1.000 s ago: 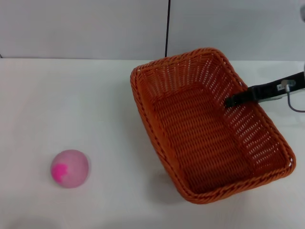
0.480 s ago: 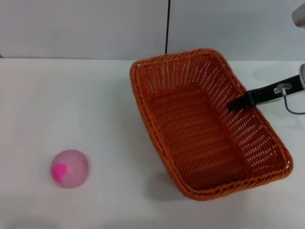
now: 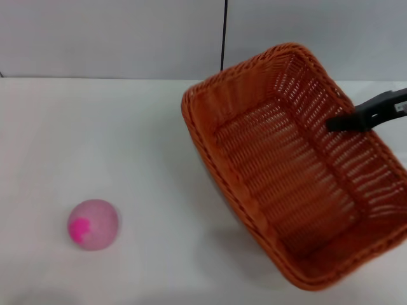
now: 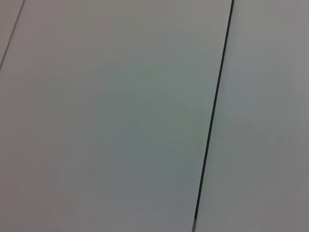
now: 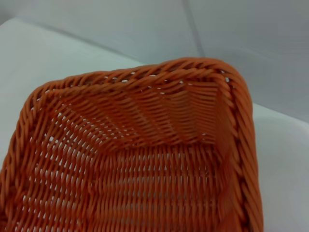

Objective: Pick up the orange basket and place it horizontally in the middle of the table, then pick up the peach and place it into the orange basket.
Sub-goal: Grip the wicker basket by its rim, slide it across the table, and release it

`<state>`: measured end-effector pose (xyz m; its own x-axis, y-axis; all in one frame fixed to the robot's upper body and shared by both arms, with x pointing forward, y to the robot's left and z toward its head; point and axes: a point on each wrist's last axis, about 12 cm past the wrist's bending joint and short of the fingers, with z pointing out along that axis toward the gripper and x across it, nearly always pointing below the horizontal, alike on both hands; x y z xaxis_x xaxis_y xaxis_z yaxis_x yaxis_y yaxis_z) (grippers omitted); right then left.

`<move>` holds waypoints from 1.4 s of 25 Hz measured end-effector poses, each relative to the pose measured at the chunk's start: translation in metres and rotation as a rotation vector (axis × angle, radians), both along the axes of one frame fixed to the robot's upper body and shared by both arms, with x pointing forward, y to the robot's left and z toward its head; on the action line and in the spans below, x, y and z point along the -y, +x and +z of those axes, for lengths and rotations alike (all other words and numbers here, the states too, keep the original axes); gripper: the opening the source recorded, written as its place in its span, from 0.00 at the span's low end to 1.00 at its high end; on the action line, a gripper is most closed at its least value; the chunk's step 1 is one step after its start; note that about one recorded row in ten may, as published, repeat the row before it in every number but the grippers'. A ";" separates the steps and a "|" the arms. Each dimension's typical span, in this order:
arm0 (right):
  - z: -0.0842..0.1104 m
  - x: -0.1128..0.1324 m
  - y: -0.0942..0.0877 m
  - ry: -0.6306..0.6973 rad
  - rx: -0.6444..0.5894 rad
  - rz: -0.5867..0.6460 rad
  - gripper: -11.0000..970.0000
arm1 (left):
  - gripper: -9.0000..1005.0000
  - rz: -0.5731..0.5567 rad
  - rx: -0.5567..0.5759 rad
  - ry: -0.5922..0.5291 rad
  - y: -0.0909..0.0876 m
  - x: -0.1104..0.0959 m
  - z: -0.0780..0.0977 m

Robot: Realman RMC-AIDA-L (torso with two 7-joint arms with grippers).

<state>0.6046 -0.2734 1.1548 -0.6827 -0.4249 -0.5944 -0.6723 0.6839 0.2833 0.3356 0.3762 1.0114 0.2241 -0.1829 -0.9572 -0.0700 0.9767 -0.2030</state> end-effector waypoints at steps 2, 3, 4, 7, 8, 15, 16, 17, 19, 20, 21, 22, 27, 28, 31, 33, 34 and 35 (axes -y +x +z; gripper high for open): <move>0.009 0.005 -0.001 -0.030 0.044 0.067 0.14 | 0.79 -0.006 0.011 0.003 -0.001 0.001 0.001; 0.013 0.007 -0.002 -0.050 0.070 0.108 0.14 | 0.79 -0.009 0.013 0.004 -0.002 0.001 0.002; 0.013 0.007 -0.002 -0.050 0.070 0.108 0.14 | 0.79 -0.009 0.013 0.004 -0.002 0.001 0.002; 0.027 0.014 -0.002 -0.134 0.165 0.273 0.14 | 0.79 -0.018 0.028 0.000 -0.002 0.004 0.003; 0.027 0.014 -0.002 -0.134 0.165 0.273 0.14 | 0.79 -0.022 0.030 -0.002 -0.002 0.005 0.003; 0.045 0.014 0.015 -0.264 0.423 0.395 0.14 | 0.79 -0.164 0.030 -0.008 -0.002 0.022 0.002; 0.045 0.014 0.015 -0.264 0.423 0.395 0.14 | 0.79 -0.164 0.030 -0.008 -0.002 0.022 0.002; 0.043 0.009 0.021 -0.271 0.465 0.421 0.14 | 0.79 -0.203 0.032 -0.006 -0.003 0.027 0.002; 0.041 0.004 0.024 -0.270 0.481 0.439 0.14 | 0.79 -0.229 0.035 -0.006 -0.003 0.030 0.003; 0.036 -0.006 0.029 -0.268 0.510 0.480 0.14 | 0.79 -0.260 0.041 -0.008 -0.005 0.034 0.003; 0.036 -0.006 0.029 -0.268 0.510 0.480 0.14 | 0.79 -0.260 0.041 -0.008 -0.005 0.034 0.003; 0.032 -0.013 0.032 -0.268 0.528 0.511 0.14 | 0.79 -0.267 0.042 -0.009 -0.005 0.034 0.003; 0.019 -0.044 0.041 -0.316 0.602 0.635 0.14 | 0.79 -0.298 0.059 -0.032 -0.009 0.041 0.004; 0.017 -0.049 0.042 -0.332 0.614 0.656 0.14 | 0.79 -0.299 0.061 -0.036 -0.010 0.042 0.005; 0.012 -0.065 0.045 -0.369 0.631 0.726 0.14 | 0.78 -0.306 0.064 -0.040 -0.012 0.043 0.005; 0.008 -0.075 0.046 -0.383 0.631 0.773 0.14 | 0.78 -0.311 0.062 -0.042 -0.012 0.044 0.005; 0.007 -0.080 0.046 -0.388 0.630 0.796 0.14 | 0.78 -0.316 0.060 -0.042 -0.013 0.045 0.004; 0.006 -0.088 0.046 -0.391 0.627 0.829 0.14 | 0.78 -0.323 0.058 -0.043 -0.013 0.045 0.004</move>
<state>0.6504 -0.1855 1.1605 0.2743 -0.8443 -0.4604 -0.9115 -0.0756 -0.4044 0.3226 0.3307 1.0155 0.2014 -0.2938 -0.9344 0.2552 0.9367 -0.2396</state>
